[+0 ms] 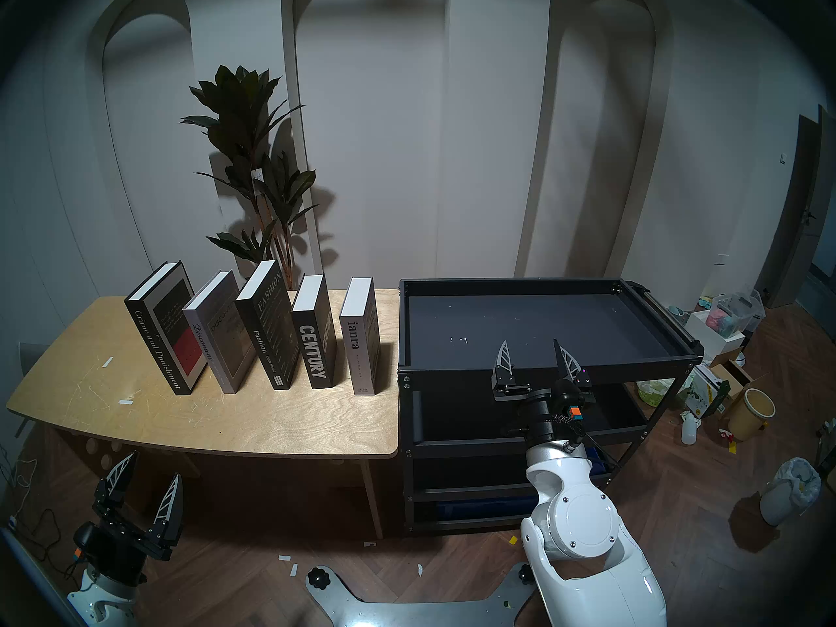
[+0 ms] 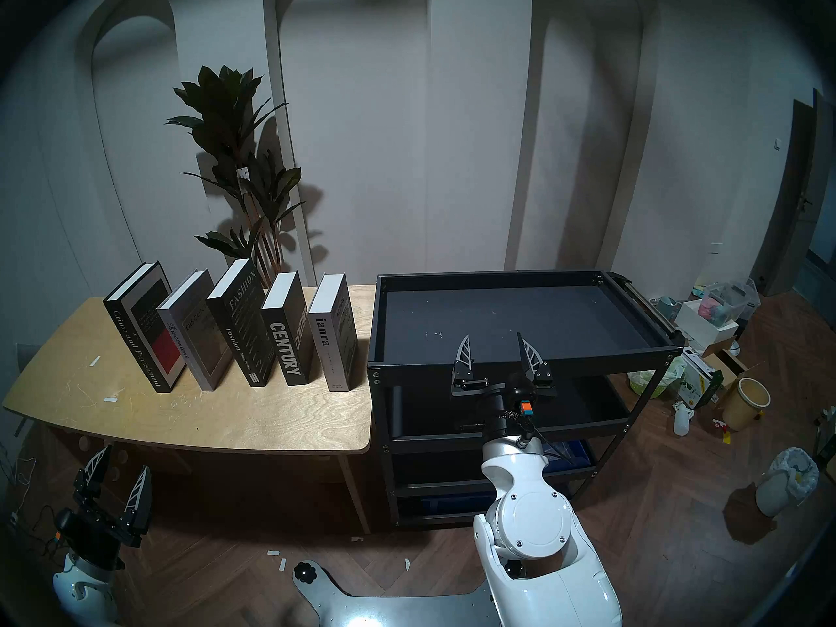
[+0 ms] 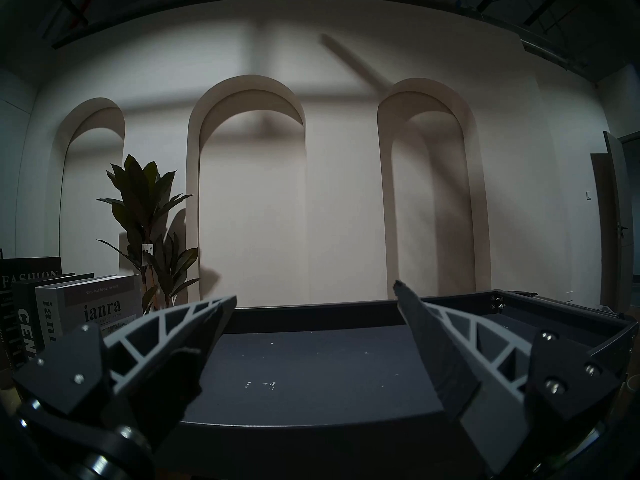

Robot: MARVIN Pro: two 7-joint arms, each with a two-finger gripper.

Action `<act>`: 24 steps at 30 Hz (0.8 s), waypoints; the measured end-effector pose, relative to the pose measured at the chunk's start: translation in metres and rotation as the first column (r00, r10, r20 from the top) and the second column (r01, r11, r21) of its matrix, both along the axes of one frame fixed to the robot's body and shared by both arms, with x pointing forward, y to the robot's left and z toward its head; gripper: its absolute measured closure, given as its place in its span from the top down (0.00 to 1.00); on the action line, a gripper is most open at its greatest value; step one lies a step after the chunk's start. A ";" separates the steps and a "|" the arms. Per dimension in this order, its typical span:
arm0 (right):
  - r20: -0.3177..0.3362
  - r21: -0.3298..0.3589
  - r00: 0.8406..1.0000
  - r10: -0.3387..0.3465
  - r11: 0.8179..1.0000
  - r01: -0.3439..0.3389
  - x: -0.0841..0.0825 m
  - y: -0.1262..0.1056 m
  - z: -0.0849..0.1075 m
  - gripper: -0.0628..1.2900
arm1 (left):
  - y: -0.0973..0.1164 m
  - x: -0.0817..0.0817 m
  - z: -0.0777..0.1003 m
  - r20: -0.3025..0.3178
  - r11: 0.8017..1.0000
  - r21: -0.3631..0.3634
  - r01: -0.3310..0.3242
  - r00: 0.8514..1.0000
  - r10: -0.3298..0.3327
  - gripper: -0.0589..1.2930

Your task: Move the books from the display table onto the shelf, standing them upright with spines facing out and tallest at one end

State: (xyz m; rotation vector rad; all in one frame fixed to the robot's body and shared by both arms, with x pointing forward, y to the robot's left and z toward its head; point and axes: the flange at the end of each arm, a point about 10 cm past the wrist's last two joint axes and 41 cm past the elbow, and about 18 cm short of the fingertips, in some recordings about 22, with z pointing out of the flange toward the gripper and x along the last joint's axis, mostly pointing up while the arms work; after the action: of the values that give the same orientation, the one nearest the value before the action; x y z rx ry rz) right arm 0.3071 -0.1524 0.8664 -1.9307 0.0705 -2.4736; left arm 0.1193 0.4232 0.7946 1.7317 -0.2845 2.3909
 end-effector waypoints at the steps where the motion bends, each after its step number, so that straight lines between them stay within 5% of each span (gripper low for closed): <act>1: 0.001 0.000 1.000 -0.001 1.000 0.001 0.000 0.000 0.000 0.95 | 0.000 0.000 0.000 0.000 1.000 0.000 0.000 1.000 0.000 0.97; 14: 0.078 0.006 0.996 -0.040 0.999 0.040 0.010 0.035 0.020 0.95 | 0.000 0.000 0.000 -0.001 1.000 0.000 -0.001 1.000 0.001 0.97; 24: 0.133 -0.025 0.988 0.073 0.997 -0.070 0.011 0.081 0.029 0.95 | 0.000 -0.001 -0.001 -0.003 1.000 -0.001 -0.001 1.000 0.001 0.97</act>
State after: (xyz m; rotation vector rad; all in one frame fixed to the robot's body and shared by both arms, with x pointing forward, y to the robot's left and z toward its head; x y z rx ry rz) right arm 0.3177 -0.0711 0.8950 -1.7364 -0.0240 -2.5576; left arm 0.1187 0.4236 0.7937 1.7353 -0.2822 2.3891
